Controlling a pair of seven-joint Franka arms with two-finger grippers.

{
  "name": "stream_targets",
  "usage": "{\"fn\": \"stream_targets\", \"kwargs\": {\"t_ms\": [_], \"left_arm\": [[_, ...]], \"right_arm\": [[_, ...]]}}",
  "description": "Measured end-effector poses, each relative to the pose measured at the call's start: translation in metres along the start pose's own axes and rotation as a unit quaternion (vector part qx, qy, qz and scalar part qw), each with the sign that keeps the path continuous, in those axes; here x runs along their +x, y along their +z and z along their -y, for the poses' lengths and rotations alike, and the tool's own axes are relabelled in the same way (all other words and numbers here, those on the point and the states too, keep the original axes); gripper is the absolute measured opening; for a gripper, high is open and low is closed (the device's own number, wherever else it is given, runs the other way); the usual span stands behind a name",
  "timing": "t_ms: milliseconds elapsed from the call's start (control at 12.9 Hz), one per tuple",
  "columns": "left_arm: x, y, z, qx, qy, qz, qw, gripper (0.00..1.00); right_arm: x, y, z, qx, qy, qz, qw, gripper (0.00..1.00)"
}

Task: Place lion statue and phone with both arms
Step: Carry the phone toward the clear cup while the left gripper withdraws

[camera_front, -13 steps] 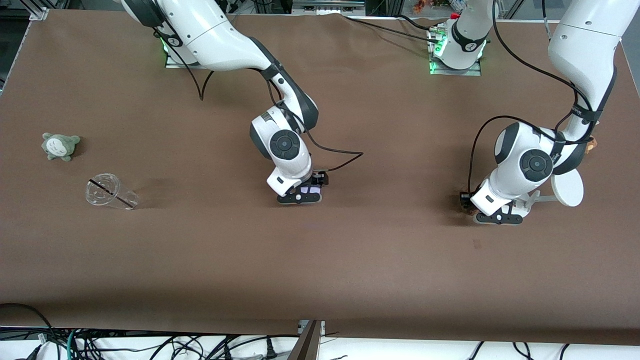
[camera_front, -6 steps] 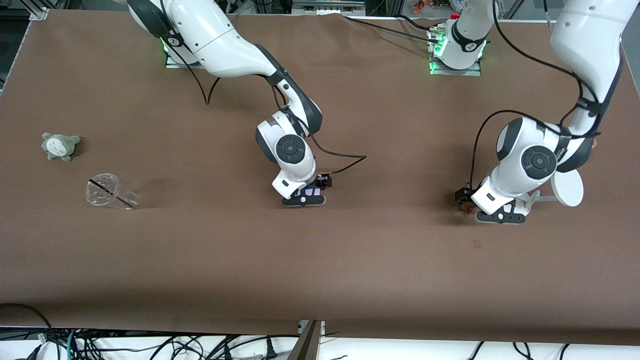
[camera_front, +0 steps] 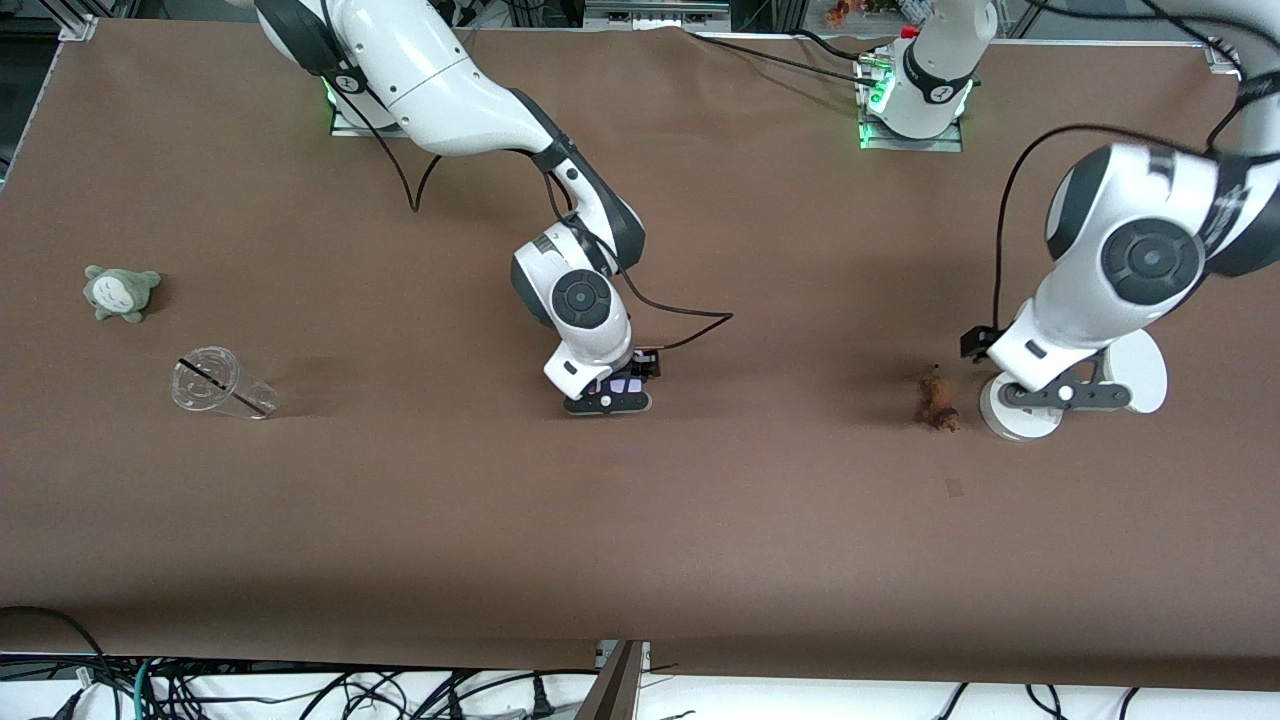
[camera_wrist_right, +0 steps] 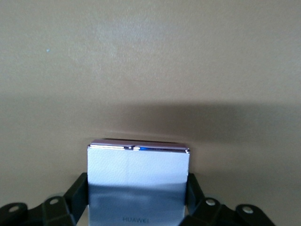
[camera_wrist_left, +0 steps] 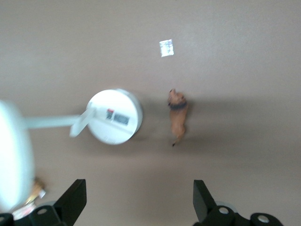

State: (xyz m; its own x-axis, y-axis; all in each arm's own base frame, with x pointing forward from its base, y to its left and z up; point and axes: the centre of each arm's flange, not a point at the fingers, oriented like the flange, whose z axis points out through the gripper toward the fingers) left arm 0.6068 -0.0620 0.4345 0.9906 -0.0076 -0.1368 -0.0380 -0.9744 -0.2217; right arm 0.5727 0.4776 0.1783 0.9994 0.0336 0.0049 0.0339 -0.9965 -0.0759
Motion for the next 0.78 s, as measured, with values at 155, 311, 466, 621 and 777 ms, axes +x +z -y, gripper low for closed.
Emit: {"fn": "stream_targets", "kwargs": {"t_ms": [155, 311, 466, 621, 777], "left_arm": [[-0.007, -0.036, 0.009, -0.029, -0.019, 0.024, 0.999, 1.0], [-0.012, -0.067, 0.026, -0.049, -0.019, 0.032, 0.998, 1.0], [-0.019, -0.093, 0.049, -0.067, -0.001, 0.032, 0.997, 1.0], [-0.027, -0.107, 0.079, -0.097, 0.017, 0.029, 0.995, 1.0], [-0.033, -0.117, 0.1, -0.114, 0.027, 0.016, 0.993, 1.0]], "right_arm": [[0.009, -0.027, -0.003, -0.01, 0.004, 0.002, 1.0, 0.85], [0.024, -0.087, -0.021, -0.03, 0.017, 0.005, 0.999, 0.85], [0.032, -0.159, -0.051, -0.053, 0.038, 0.015, 0.998, 0.85], [0.034, -0.219, -0.083, -0.066, 0.056, 0.019, 0.996, 0.85], [0.033, -0.258, -0.123, -0.077, 0.052, 0.027, 0.995, 0.85]]}}
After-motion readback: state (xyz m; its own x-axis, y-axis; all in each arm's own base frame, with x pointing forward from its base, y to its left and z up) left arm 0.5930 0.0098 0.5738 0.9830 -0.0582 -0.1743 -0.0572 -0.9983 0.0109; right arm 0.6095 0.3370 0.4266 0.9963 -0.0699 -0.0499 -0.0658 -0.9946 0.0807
